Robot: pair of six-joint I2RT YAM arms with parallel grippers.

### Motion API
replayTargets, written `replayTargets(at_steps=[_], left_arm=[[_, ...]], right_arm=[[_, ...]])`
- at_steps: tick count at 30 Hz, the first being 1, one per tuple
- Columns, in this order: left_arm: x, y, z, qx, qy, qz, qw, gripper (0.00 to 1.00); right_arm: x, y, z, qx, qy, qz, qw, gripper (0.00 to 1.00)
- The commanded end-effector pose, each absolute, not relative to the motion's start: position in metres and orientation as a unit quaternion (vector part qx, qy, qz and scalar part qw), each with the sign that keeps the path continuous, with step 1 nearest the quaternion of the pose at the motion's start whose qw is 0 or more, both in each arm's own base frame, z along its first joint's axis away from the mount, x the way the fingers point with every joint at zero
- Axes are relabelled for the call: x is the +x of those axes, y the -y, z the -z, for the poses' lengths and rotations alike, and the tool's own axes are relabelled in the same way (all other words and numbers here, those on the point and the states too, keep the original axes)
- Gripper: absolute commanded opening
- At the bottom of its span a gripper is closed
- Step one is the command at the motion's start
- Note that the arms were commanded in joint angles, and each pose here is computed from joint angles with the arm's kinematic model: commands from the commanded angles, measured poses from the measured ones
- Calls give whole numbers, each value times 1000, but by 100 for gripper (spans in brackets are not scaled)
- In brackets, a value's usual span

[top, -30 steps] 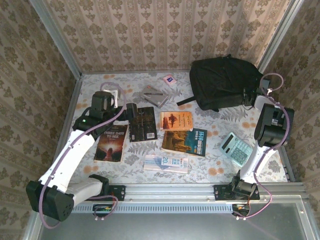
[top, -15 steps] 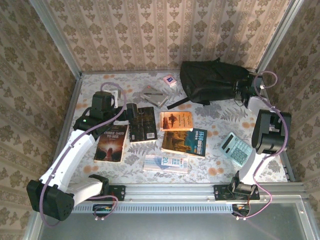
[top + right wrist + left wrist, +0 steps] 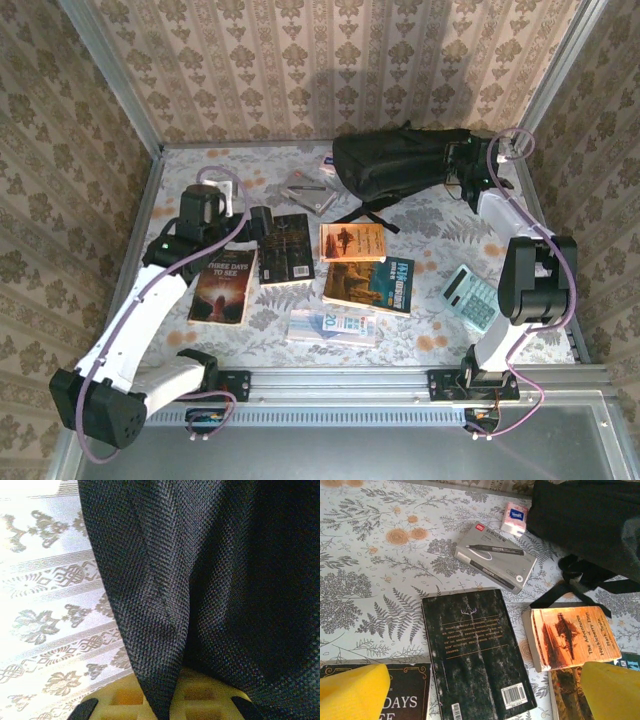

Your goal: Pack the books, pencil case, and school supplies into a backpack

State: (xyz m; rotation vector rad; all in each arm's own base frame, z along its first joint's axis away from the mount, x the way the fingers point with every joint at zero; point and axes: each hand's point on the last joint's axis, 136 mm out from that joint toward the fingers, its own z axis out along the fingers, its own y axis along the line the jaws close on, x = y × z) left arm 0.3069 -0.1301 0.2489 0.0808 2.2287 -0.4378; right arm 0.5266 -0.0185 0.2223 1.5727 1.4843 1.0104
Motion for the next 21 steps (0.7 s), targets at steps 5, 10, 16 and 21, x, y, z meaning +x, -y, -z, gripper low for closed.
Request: replayTargets(at_steps=[5,10,16,21], left_arm=[[304,117,-257,18,-885,148,442,100],[302,112,-261,11,-882,138,451,100],[299,104,-267,1,-876,128,465,100],[298,103,-270,0,-873,126,470,100]], right_arm=[[523,29,-351,579,-498,-443,470,0],[520,7,-384,558,-496,-459,481,0],[502,-29,-394,554,-512,-451,476,0],[494,-61,-407,546,-520,-459,470,0]])
